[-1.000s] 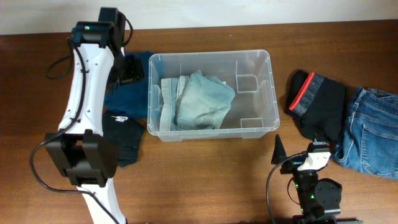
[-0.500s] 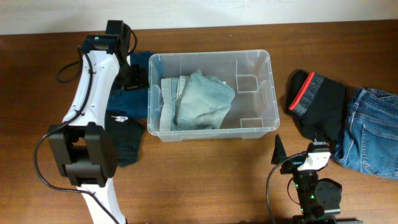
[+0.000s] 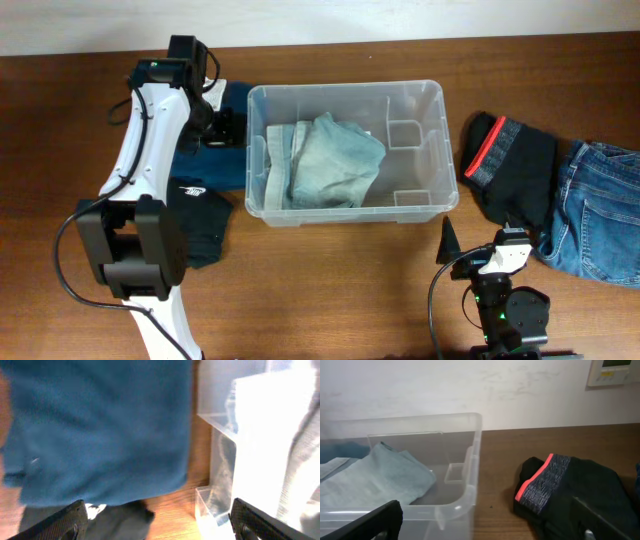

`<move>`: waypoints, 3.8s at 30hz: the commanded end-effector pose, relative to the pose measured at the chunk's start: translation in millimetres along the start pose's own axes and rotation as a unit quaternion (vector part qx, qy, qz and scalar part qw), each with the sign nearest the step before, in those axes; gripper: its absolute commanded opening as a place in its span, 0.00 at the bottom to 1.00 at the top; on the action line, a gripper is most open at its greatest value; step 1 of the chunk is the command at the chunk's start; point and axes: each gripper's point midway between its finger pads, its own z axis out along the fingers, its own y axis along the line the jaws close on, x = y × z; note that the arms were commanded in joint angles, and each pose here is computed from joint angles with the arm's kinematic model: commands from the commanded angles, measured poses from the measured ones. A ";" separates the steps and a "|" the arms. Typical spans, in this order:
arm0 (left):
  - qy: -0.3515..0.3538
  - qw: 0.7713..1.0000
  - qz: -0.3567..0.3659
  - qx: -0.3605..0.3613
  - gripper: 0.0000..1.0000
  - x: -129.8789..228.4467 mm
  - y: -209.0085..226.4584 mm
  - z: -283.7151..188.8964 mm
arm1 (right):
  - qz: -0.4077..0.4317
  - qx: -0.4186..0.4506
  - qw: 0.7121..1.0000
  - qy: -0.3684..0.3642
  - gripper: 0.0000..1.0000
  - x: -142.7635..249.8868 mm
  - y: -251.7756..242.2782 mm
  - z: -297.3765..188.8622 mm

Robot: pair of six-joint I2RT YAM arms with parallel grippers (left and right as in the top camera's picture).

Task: Pack container
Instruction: 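Move the left gripper back over the teal shirt on the left, then lower the left gripper and grasp the teal shirt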

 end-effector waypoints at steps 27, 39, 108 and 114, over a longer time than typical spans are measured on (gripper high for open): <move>-0.122 0.990 -0.023 -0.073 0.99 -60.6 26.6 -0.9 | -0.003 -0.006 1.000 0.002 0.98 2.1 2.1 0.0; -0.082 0.992 -0.030 -0.089 0.99 -58.8 42.3 53.2 | -0.003 -0.006 1.000 0.002 0.98 2.1 2.1 0.0; 0.003 0.995 -0.040 -0.093 0.01 -58.3 51.2 62.8 | -0.003 -0.006 1.000 0.002 0.98 2.1 2.1 0.0; -0.033 0.994 -0.051 -0.091 0.01 -74.7 46.4 26.8 | -0.003 -0.006 1.000 0.002 0.98 2.1 2.1 0.0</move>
